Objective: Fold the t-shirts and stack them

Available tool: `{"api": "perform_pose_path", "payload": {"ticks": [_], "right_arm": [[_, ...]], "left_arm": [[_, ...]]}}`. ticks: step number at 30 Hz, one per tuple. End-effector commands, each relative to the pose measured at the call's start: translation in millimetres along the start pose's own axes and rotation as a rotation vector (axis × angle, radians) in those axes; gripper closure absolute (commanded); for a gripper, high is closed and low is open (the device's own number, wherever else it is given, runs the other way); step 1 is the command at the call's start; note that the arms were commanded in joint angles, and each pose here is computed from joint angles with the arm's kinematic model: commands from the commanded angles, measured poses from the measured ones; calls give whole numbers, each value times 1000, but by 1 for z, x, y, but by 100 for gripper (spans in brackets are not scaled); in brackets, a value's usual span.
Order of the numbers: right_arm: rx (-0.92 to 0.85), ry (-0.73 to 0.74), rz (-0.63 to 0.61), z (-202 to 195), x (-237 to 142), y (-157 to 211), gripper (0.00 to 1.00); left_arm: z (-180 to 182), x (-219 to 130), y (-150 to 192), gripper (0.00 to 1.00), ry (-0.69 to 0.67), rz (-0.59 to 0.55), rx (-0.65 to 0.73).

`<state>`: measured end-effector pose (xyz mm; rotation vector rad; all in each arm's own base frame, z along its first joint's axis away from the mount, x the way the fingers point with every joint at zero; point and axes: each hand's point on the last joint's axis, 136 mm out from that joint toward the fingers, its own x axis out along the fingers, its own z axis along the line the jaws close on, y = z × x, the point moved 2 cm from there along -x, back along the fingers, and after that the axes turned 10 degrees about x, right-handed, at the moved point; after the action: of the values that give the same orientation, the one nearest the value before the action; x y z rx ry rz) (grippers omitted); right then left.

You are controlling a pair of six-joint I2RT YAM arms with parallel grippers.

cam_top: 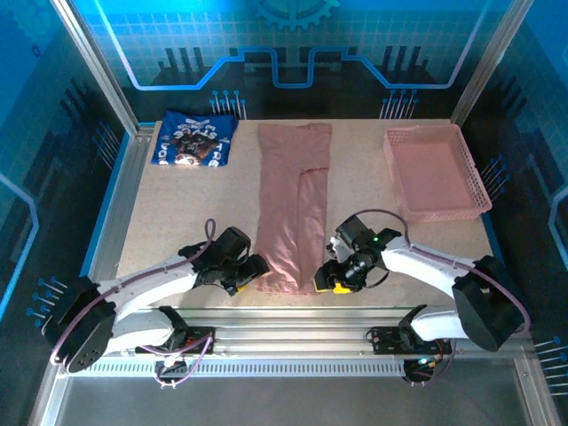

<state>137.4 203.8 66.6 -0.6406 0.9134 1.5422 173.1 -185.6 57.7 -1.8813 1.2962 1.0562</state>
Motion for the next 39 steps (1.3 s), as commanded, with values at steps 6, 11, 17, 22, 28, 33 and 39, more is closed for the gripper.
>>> {"api": "perform_pose_path", "payload": {"ticks": [6,11,17,22,28,33,39], "right_arm": [[-22,6,47,12,26,-5,36],[-30,42,65,17,40,-8,39],[-1,81,40,18,45,-19,48],[1,76,41,27,46,-27,50],[19,102,73,30,49,-31,60],[15,117,59,37,43,-36,84],[14,153,99,34,31,-21,100]], "left_arm": [[-12,25,-1,41,77,46,62],[-13,30,0,54,82,67,63],[-7,23,7,69,69,72,65],[1,18,11,74,60,68,60],[2,21,12,86,51,86,58],[1,20,12,96,57,88,63],[-2,11,13,100,51,92,100]]}}
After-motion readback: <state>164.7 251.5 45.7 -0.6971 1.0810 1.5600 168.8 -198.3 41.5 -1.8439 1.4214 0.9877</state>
